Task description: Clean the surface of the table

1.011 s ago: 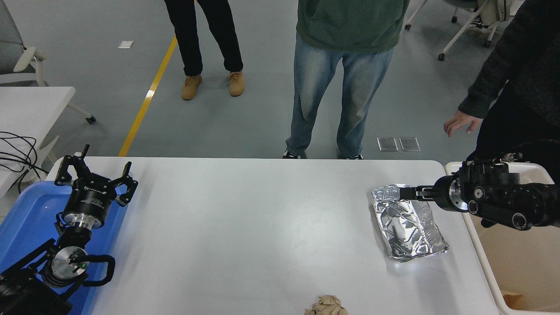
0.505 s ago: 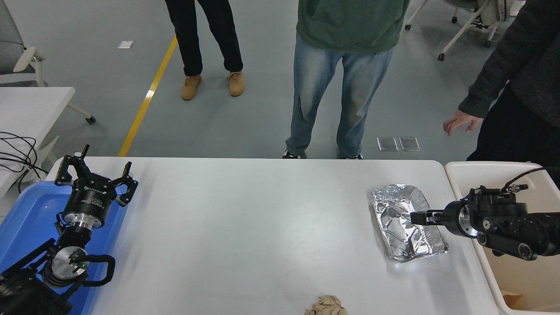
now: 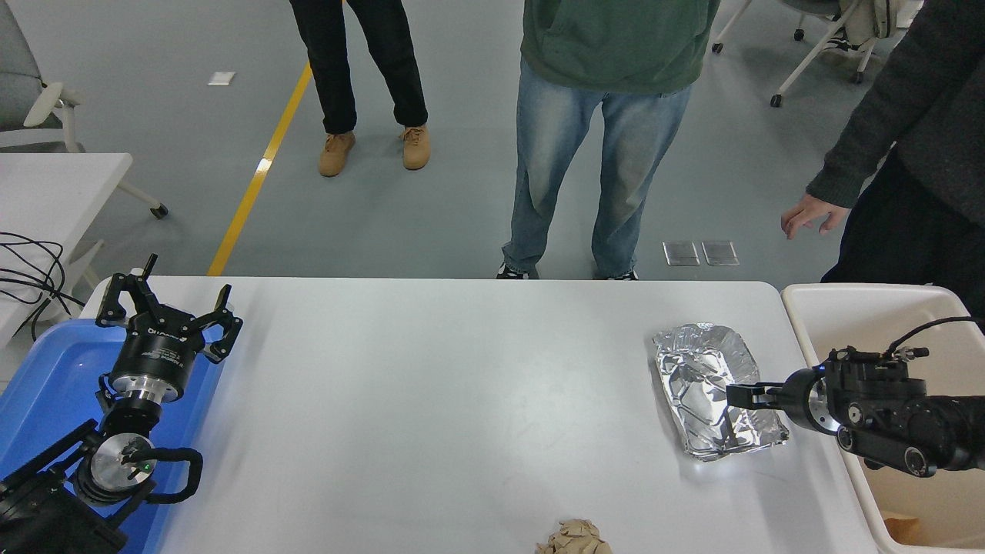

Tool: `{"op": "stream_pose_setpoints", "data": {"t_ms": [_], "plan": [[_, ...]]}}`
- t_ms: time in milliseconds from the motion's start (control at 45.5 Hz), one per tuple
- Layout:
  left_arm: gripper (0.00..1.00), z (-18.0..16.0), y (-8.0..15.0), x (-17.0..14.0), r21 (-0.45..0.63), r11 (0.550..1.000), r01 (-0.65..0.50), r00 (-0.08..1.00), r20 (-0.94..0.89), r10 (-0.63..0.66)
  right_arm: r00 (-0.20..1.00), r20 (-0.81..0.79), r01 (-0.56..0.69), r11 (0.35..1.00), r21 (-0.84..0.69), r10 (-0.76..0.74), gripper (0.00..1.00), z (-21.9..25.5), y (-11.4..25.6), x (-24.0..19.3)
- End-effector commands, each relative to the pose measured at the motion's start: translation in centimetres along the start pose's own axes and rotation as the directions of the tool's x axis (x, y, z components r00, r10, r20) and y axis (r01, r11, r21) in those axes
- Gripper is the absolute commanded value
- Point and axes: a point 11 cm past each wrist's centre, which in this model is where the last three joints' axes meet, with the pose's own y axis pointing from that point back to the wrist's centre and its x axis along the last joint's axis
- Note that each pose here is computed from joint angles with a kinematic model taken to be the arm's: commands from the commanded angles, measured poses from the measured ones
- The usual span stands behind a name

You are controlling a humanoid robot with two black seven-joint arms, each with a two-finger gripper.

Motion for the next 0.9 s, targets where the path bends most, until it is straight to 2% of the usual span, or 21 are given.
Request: {"op": "stream_pose_setpoints", "data": {"t_ms": [0, 418, 549, 593, 659, 769, 835, 879], "plan": [[0.99, 0.0, 0.0, 0.0, 0.0, 1.0, 0.0, 1.0, 0.0, 0.0, 1.0, -0.002, -0.013, 1.0, 0.006, 0.013, 0.9, -1.1, -0.9, -0.3], [0.99, 0.0, 0.0, 0.0, 0.0, 1.0, 0.0, 1.0, 0.0, 0.0, 1.0, -0.017, -0.021, 0.999, -0.029, 0.021, 0.89, -0.5, -1.6, -0.5], [0.99, 0.0, 0.0, 0.0, 0.0, 1.0, 0.0, 1.0, 0.0, 0.0, 1.0, -0.024, -0.012, 0.999, -0.031, 0.011, 0.8, -0.4, -1.6, -0.7], [0.99, 0.0, 0.0, 0.0, 0.0, 1.0, 0.0, 1.0, 0.0, 0.0, 1.0, -0.024, -0.012, 1.0, -0.027, 0.011, 0.74, -0.5, -1.6, -0.7], [0.99, 0.0, 0.0, 0.0, 0.0, 1.0, 0.0, 1.0, 0.0, 0.0, 1.0, -0.025, -0.009, 1.0, -0.027, 0.008, 0.58, -0.4, -1.6, -0.8], [0.99, 0.0, 0.0, 0.0, 0.0, 1.0, 0.0, 1.0, 0.0, 0.0, 1.0, -0.025, -0.001, 1.0, -0.027, 0.0, 0.31, -0.3, -1.5, -1.0], [0.99, 0.0, 0.0, 0.0, 0.0, 1.0, 0.0, 1.0, 0.0, 0.0, 1.0, -0.026, 0.007, 1.0, -0.013, -0.007, 0.09, -0.5, -1.6, -1.1], [0.99, 0.0, 0.0, 0.0, -0.001, 1.0, 0.0, 1.0, -0.001, 0.0, 1.0, -0.028, 0.01, 1.0, 0.002, -0.01, 0.01, -0.6, -1.5, -1.2]]}}
